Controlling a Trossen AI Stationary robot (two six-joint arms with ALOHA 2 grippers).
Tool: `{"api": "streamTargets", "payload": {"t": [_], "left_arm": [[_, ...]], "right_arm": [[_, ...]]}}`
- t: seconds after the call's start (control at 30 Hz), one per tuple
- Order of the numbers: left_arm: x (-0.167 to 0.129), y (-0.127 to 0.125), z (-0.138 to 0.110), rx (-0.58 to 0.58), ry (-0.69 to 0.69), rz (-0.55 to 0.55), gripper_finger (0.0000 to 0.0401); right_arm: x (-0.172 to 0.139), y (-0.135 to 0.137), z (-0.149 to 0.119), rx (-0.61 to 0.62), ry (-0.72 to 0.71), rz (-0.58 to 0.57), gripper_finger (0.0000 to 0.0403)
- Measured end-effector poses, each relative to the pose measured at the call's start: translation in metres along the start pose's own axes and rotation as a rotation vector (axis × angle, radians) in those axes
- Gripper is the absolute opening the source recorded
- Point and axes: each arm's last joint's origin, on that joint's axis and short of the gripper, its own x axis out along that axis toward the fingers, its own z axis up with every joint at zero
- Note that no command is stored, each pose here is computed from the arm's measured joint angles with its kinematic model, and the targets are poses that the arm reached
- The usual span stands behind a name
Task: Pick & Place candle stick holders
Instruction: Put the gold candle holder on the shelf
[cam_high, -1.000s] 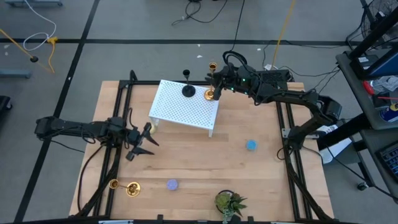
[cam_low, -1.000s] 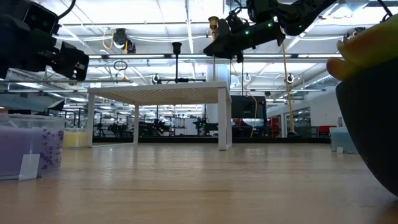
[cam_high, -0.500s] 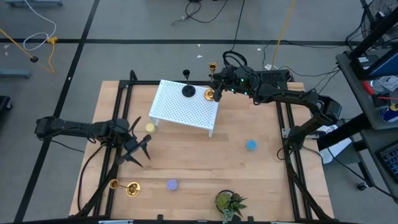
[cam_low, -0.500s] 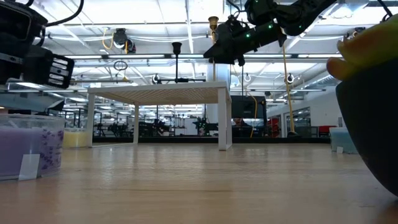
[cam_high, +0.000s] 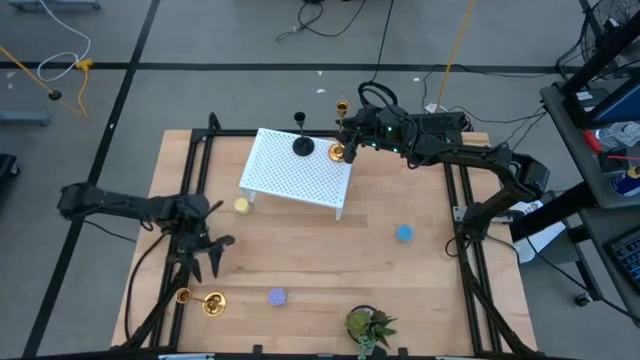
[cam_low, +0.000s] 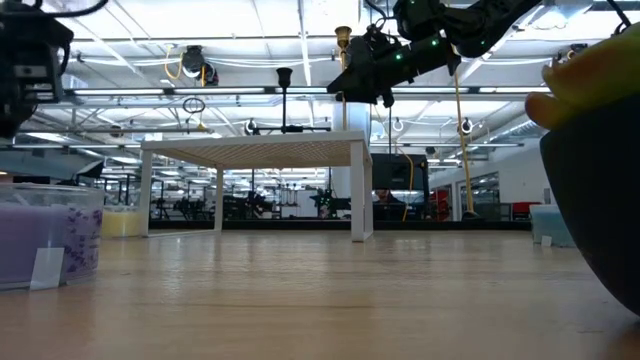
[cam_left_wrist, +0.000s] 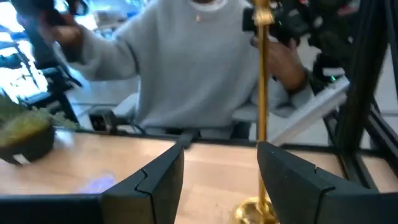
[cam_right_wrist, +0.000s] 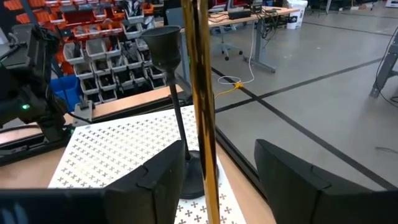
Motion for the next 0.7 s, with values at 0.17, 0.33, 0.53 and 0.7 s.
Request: {"api": "streamTargets", "payload": {"t": [0.17, 0.33, 0.53, 0.7], "left_arm": [[0.007, -0.006, 0.003, 0.057, -0.04, -0.12, 0.0211], [0.013, -0.01, 0.007, 0.04, -0.049, -0.164, 0.0211], [0.02, -0.01, 0.014, 0.034, -0.051, -0.115, 0.0211], [0.025, -0.011, 0.018, 0.023, -0.052, -0.077, 0.0211]], "right_arm": [[0.0, 0.0, -0.002, 0.023, 0.023, 0.008, 0.0193], [0.0, 0.001, -0.002, 0.008, 0.016, 0.027, 0.0196], [0.0, 0.001, -0.002, -0.063, 0.021, 0.027, 0.0202], [0.0, 0.0, -0.004, -0.076, 0.041, 0.025, 0.0227]]}}
